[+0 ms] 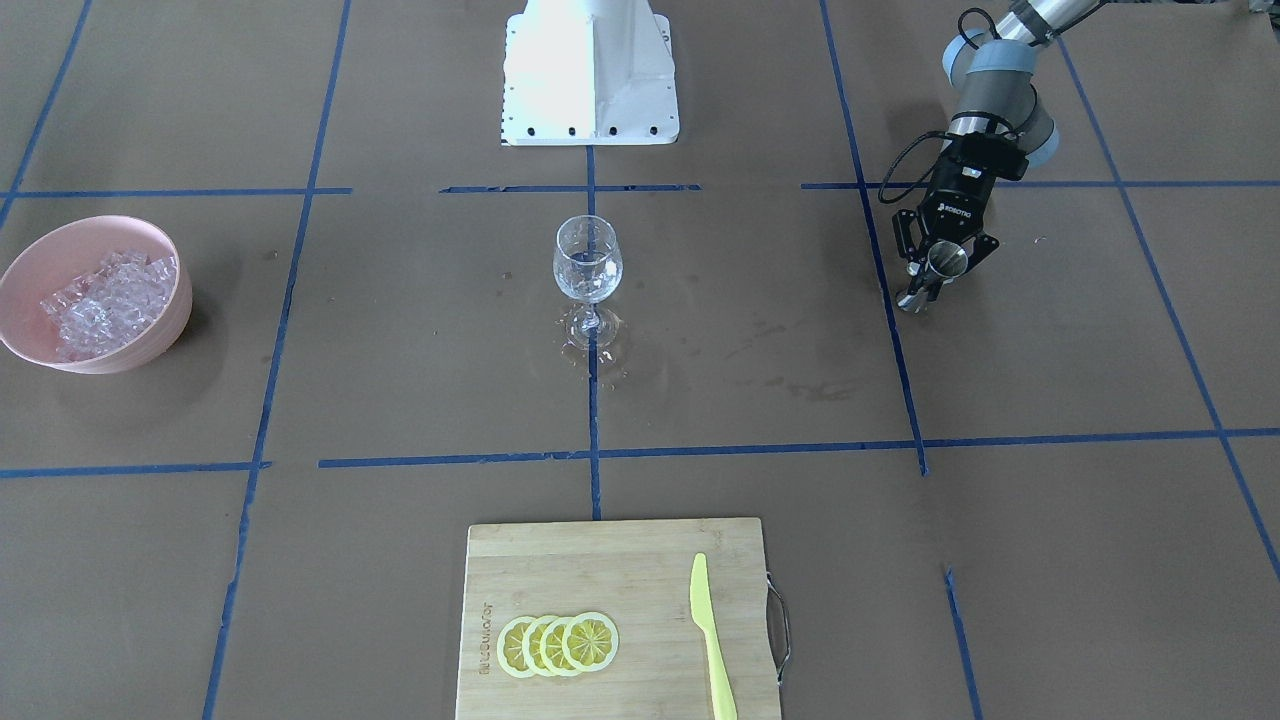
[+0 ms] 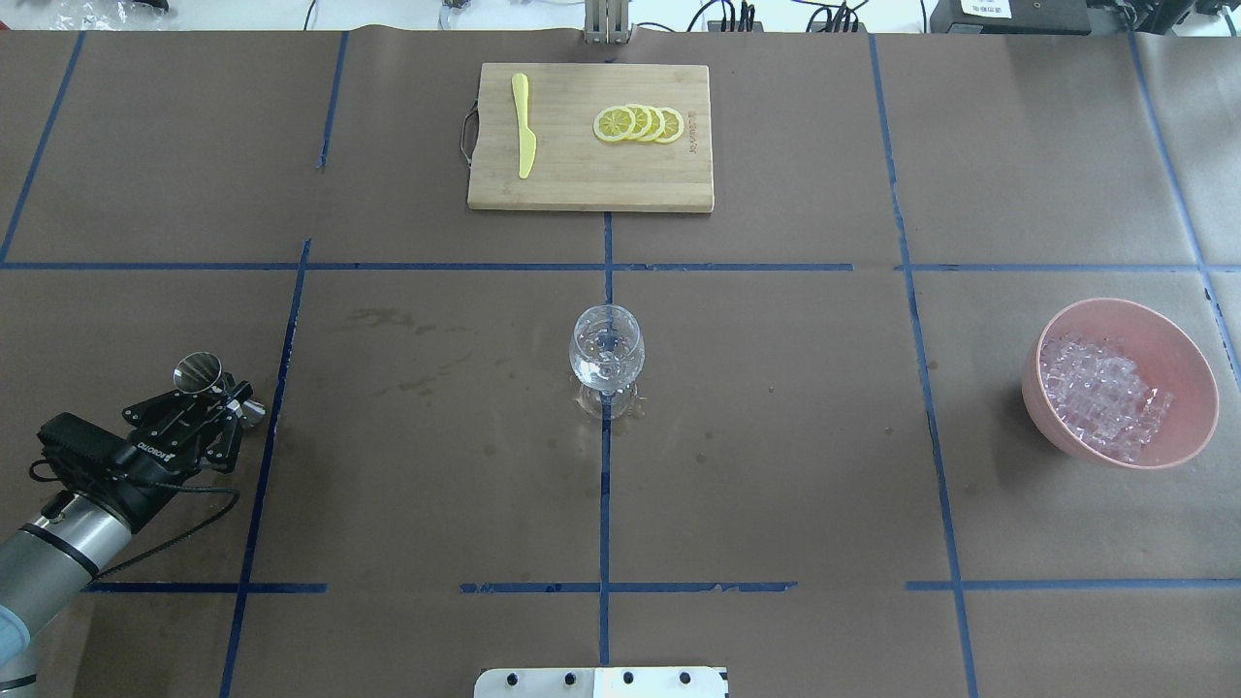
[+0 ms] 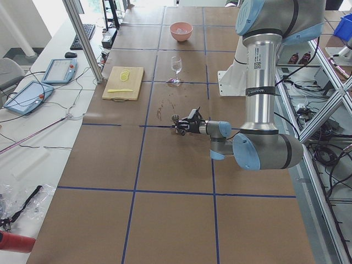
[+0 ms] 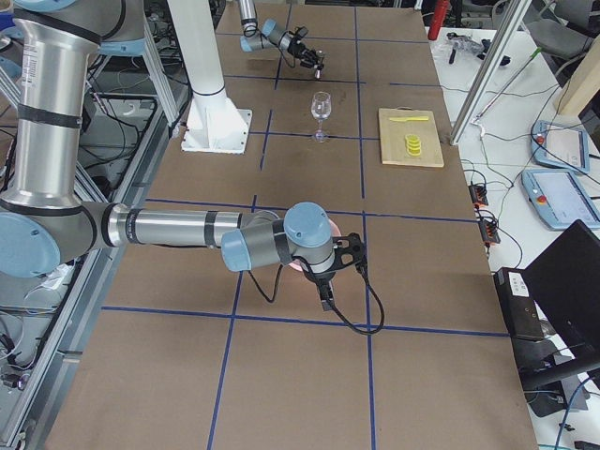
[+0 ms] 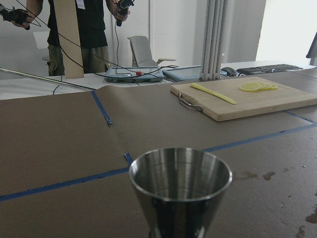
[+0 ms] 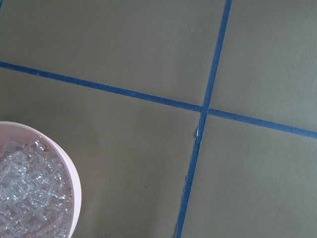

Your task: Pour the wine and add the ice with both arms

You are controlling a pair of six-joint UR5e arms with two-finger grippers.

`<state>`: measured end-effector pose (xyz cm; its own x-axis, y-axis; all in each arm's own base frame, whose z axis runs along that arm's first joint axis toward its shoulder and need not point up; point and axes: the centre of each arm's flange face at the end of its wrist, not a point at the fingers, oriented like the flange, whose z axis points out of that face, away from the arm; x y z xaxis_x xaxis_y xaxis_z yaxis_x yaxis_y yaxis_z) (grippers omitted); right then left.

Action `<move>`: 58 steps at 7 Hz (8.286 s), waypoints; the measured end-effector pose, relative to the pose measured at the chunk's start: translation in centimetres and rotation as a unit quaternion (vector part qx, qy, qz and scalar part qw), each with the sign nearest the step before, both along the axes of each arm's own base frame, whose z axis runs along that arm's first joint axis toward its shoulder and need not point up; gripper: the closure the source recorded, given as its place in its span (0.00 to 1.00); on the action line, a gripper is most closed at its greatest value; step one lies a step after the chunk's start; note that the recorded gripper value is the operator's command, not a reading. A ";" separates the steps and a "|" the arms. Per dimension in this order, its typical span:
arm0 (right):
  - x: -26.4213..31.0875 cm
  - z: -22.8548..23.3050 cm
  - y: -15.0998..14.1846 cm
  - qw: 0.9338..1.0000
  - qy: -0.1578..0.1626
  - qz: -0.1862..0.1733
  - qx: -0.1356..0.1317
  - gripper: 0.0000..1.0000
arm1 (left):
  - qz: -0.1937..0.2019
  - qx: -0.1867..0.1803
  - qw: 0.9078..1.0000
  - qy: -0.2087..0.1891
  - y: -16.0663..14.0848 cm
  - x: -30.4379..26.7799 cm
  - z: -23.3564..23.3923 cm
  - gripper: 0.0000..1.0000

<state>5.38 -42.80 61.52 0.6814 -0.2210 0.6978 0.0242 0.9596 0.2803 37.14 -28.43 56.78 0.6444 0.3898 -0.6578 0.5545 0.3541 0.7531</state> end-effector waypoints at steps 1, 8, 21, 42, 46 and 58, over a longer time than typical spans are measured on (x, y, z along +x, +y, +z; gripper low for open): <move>0.0 0.0 0.0 1.000 0.000 0.000 0.000 0.00 | 0.001 0.000 1.000 0.001 0.0 0.1 -0.1 0.86; 0.0 0.0 0.0 1.000 0.000 0.000 0.000 0.00 | 0.003 0.000 1.000 -0.001 0.1 0.2 0.1 0.01; 0.0 -0.1 -0.3 1.000 0.000 0.001 0.001 0.00 | -0.025 0.047 0.998 0.035 -3.3 -4.5 -6.4 0.01; 0.0 -1.5 -0.8 1.000 -0.002 0.006 0.009 0.00 | 0.324 -0.409 0.843 -0.132 -13.3 -43.3 7.8 0.00; -5.5 -8.2 -1.2 0.997 -0.034 0.067 0.018 0.00 | 0.307 -0.372 0.864 -0.145 -14.4 -44.1 5.7 0.00; -24.4 -5.3 6.0 0.988 -0.013 0.156 -0.009 0.37 | 0.299 -0.332 0.880 -0.158 -15.4 -44.1 4.2 0.00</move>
